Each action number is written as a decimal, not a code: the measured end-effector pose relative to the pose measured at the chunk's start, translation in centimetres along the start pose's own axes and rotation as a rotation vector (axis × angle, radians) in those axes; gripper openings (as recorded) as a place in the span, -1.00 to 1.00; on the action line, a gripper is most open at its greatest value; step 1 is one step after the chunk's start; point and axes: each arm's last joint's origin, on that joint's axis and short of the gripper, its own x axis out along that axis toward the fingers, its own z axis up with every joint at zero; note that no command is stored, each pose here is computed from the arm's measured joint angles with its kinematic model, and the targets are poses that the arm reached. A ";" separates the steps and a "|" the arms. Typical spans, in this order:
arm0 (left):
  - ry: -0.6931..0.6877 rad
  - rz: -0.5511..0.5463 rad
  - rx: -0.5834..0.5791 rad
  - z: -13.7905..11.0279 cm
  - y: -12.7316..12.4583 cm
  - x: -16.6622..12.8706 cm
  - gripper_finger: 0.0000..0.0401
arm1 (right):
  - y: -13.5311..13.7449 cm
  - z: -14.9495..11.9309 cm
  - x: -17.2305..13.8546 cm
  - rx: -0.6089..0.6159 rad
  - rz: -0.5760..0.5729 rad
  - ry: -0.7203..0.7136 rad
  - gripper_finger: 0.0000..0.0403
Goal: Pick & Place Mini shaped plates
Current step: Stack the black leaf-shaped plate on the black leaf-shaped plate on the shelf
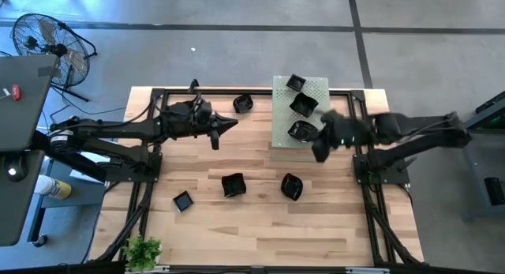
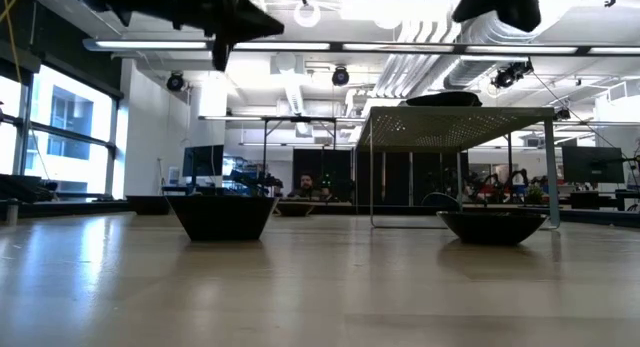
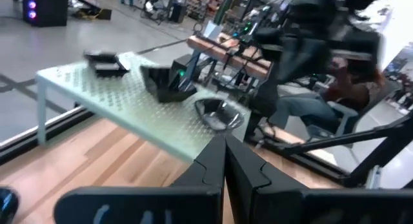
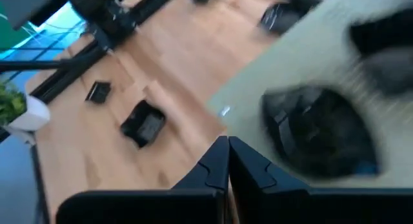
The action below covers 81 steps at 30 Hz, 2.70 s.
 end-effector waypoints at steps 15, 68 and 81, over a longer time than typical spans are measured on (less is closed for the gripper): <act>0.015 0.004 0.000 -0.3 0.1 0.0 -1.00 | 1.0 -11.5 3.6 0.392 0.006 0.198 -0.59; 0.442 0.132 0.055 -4.2 1.5 -0.9 -1.00 | -1.5 -14.5 11.0 0.552 -0.201 0.419 -0.21; 0.454 0.087 0.051 -4.3 1.4 -0.9 -1.00 | -4.3 -17.8 12.9 0.674 -0.064 0.361 -0.41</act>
